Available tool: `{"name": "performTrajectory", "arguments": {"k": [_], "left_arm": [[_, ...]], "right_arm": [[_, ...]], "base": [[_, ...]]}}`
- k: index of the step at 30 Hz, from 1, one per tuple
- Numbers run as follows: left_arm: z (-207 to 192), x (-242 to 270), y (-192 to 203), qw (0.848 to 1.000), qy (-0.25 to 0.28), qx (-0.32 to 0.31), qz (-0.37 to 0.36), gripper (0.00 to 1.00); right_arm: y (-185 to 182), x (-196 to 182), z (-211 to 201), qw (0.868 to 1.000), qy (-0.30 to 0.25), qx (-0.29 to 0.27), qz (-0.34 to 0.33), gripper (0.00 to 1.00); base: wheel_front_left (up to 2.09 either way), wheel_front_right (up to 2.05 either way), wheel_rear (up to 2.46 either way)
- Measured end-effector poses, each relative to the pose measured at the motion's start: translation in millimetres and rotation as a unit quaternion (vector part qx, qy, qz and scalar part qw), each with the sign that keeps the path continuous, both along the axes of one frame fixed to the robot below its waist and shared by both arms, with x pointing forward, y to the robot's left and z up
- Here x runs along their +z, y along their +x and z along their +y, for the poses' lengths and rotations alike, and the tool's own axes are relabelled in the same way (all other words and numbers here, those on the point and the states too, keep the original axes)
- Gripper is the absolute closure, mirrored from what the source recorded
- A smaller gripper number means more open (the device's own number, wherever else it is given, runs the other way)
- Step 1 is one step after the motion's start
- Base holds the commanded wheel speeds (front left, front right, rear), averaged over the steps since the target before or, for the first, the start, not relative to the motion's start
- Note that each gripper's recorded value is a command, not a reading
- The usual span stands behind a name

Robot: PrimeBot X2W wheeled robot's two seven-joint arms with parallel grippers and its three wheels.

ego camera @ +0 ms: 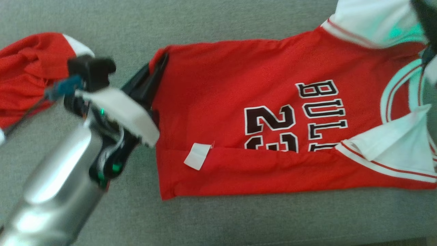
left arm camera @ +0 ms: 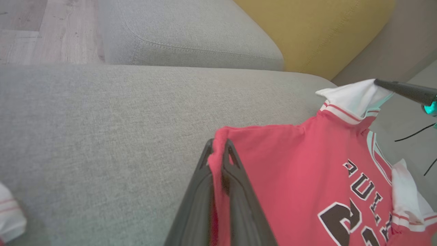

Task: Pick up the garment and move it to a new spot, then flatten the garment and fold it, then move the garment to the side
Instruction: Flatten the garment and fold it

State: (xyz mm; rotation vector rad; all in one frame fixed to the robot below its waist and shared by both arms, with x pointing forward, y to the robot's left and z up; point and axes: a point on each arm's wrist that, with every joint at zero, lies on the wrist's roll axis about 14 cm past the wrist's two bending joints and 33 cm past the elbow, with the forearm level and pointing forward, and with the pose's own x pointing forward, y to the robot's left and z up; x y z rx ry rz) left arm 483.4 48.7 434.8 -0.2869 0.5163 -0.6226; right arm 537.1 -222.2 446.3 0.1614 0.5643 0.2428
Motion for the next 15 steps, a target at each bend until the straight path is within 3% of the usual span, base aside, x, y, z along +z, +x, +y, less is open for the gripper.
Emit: {"name": "performTrajectory", "arguments": {"k": [8, 15], "left_arm": [[2, 2, -46, 0.999, -0.028, 0.027, 0.012, 1.00], [1, -18, -87, 0.996, -0.038, 0.040, 0.066, 1.00]], "right_arm": [[-68, -10, -6, 1.000, 0.008, 0.004, 0.014, 1.00], [-112, -31, -7, 0.999, -0.001, 0.007, 0.048, 1.00]], "base": [[0.00, 0.00, 0.00], [0.00, 0.00, 0.00]]}}
